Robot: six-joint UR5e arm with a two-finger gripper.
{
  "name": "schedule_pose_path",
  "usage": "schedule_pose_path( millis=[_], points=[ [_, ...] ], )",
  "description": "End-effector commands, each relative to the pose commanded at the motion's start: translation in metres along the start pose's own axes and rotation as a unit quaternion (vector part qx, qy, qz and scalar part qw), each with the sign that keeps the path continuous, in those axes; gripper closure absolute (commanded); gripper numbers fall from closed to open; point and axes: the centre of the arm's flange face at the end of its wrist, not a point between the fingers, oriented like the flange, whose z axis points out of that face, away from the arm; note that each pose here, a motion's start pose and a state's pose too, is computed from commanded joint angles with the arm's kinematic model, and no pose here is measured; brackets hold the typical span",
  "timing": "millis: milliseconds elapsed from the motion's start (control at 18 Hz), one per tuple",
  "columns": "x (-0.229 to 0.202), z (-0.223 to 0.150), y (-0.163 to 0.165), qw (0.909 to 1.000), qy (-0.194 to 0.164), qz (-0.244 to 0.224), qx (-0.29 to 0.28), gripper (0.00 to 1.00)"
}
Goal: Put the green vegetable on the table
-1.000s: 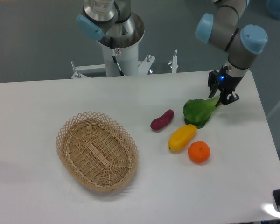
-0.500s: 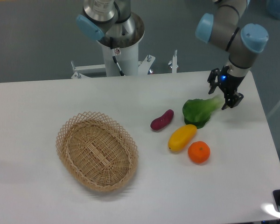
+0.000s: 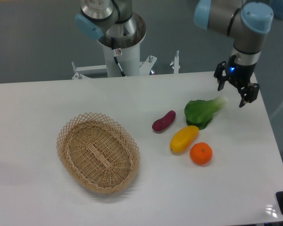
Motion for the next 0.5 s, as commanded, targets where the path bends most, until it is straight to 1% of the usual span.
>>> schedule_pose_path(
  millis=[167,389,500],
  points=[
    [-0.014,-0.044,-0.008,1.0000,-0.006,0.000,0.001,0.00],
    [-0.030,-0.085,-0.002,1.0000,0.006,-0.001,-0.007,0.00],
    [-0.036,-0.096,0.002,0.9999,0.013,-0.005,-0.009,0.00]
  ],
)
